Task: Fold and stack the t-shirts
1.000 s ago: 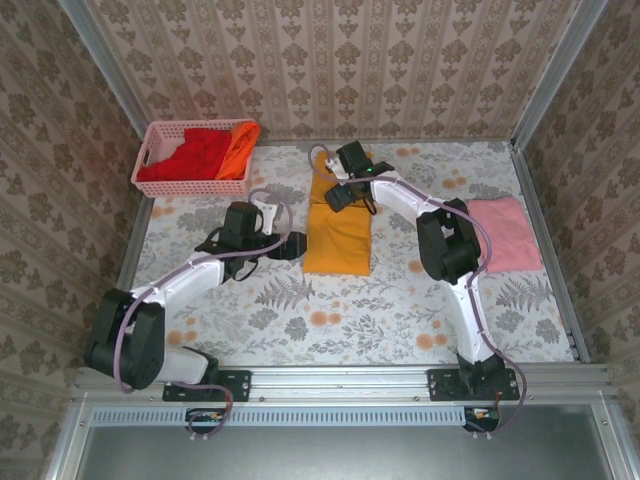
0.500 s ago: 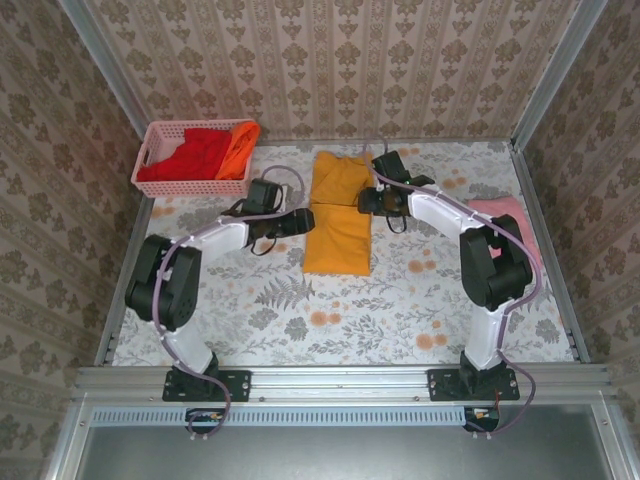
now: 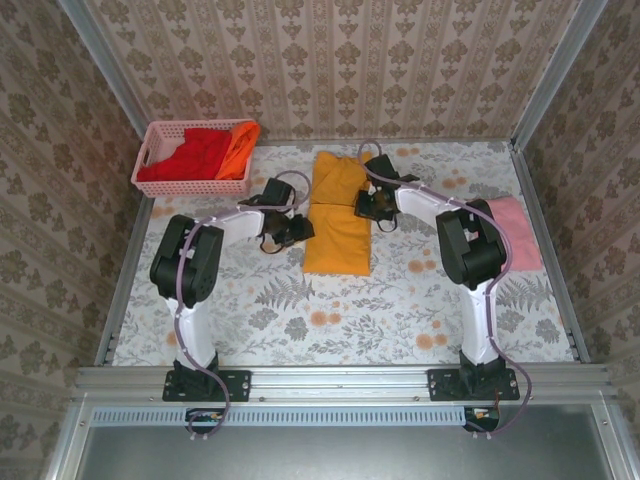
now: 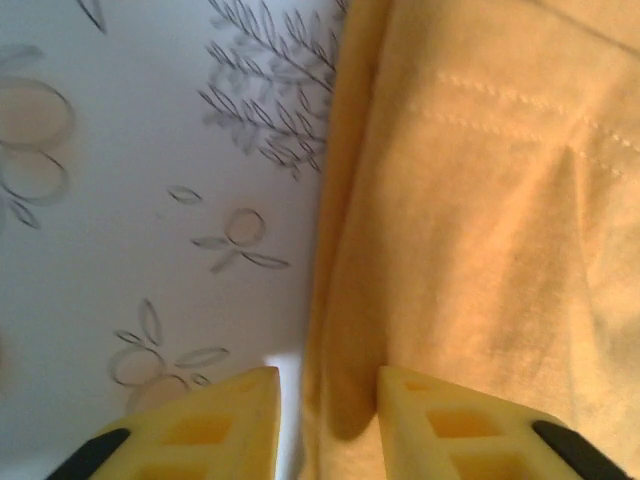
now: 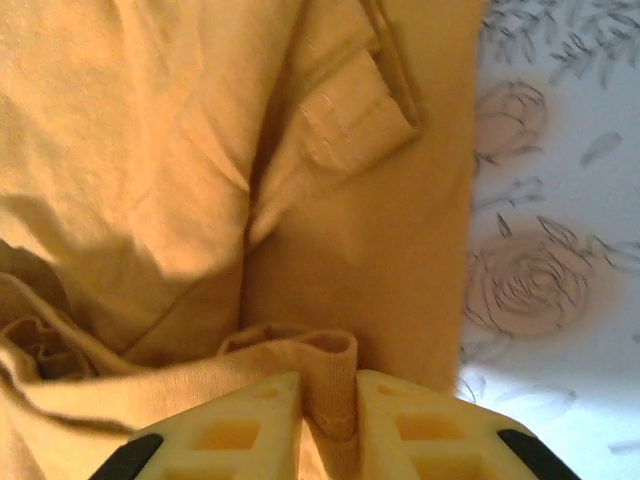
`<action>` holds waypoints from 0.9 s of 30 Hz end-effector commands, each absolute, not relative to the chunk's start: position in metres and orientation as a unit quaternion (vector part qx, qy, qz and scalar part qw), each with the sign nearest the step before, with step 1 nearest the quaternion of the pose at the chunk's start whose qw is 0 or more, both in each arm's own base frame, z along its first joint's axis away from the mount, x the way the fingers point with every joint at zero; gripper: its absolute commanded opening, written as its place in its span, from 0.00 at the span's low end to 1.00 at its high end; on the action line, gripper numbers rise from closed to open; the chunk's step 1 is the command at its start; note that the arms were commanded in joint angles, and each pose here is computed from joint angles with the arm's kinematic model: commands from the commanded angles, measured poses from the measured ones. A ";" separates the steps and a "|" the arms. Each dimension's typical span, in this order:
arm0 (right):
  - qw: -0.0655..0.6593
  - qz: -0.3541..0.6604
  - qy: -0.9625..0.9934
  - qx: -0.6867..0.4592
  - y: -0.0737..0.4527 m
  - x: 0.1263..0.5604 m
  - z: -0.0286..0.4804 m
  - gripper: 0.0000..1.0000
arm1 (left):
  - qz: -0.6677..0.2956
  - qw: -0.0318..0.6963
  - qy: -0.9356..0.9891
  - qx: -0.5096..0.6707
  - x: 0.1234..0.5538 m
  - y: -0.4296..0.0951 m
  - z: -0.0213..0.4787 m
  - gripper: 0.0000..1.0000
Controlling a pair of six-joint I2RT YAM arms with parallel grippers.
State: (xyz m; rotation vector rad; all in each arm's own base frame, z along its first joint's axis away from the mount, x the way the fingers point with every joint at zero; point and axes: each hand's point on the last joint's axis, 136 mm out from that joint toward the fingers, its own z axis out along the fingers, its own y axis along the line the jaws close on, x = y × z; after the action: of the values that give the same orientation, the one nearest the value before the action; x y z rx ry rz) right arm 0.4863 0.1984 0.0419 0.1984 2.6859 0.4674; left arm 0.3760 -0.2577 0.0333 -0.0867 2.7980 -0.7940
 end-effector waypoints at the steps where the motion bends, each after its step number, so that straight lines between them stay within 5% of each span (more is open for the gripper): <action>1: 0.191 0.173 0.964 0.058 0.200 0.490 0.049 0.19 | -0.279 0.100 0.955 -0.020 0.370 -0.271 0.040 0.27; 3: 0.205 0.169 0.963 0.046 0.198 0.490 0.060 0.22 | -0.276 0.101 0.956 -0.019 0.369 -0.271 0.042 0.25; 7: 0.258 0.155 0.953 0.012 0.188 0.482 0.091 0.47 | -0.276 0.114 0.954 -0.022 0.369 -0.270 0.049 0.25; 15: 0.345 0.122 0.911 -0.190 0.187 0.430 0.136 0.80 | -0.264 0.185 0.946 0.018 0.370 -0.251 0.088 0.56; 20: 0.366 0.129 0.838 -0.384 0.222 0.381 0.150 0.89 | -0.262 0.238 0.932 0.075 0.362 -0.226 0.122 0.70; 27: 0.309 0.081 0.762 -0.563 0.270 0.330 0.122 0.91 | -0.252 0.309 0.898 0.185 0.330 -0.181 0.165 0.92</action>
State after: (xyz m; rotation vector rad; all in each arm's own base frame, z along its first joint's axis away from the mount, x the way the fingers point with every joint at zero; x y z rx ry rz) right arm 0.3496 0.2622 0.1428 -1.2184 2.0950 0.2936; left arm 0.3515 -0.1944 0.1586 0.2885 2.4251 -0.6985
